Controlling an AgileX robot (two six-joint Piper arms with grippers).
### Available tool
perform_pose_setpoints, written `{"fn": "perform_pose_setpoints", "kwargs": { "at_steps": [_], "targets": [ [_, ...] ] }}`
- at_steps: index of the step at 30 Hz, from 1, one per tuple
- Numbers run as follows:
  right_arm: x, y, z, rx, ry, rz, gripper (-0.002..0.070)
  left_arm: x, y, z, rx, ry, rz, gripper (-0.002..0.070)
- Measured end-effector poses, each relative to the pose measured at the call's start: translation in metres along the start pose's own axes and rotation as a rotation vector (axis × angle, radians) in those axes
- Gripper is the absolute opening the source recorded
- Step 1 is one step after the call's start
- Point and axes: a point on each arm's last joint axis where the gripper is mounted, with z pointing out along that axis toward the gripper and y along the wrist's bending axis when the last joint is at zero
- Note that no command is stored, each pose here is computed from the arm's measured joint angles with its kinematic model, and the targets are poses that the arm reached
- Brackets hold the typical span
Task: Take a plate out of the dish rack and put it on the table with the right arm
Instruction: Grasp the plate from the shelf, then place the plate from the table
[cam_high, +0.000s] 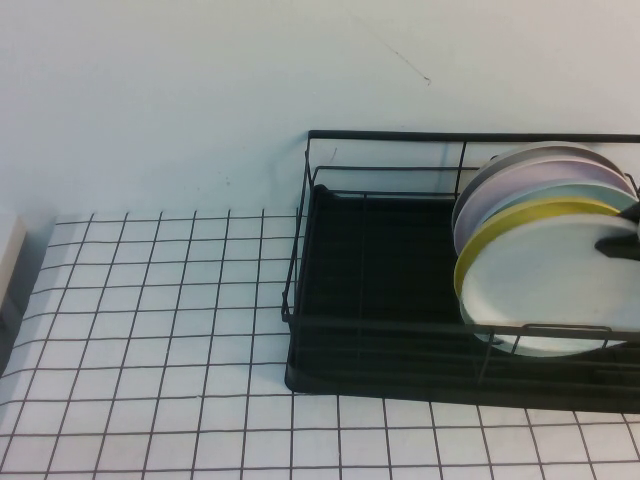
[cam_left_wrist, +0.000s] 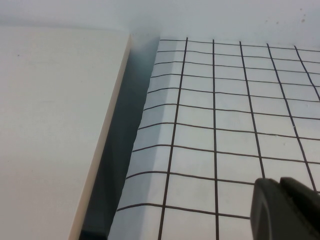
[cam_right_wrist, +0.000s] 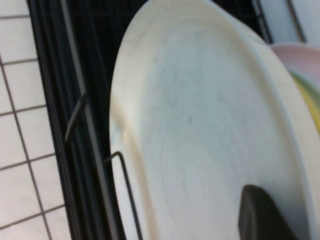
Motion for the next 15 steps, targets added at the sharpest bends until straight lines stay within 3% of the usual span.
{"fn": "perform_pose_setpoints", "kwargs": {
  "at_steps": [5,9,15],
  "targets": [
    [-0.033,0.001,-0.053,0.140,-0.075,-0.039,0.0124,0.000,0.000,0.000,0.000,0.000,0.000,-0.0003],
    [-0.058,0.016,-0.102,0.264,-0.144,-0.054,0.0124,0.000,0.000,0.000,0.000,0.000,0.000,-0.0003],
    [-0.074,0.059,-0.157,0.264,-0.180,0.137,0.0124,0.000,0.000,0.000,0.000,0.000,0.000,-0.0003]
  ]
}}
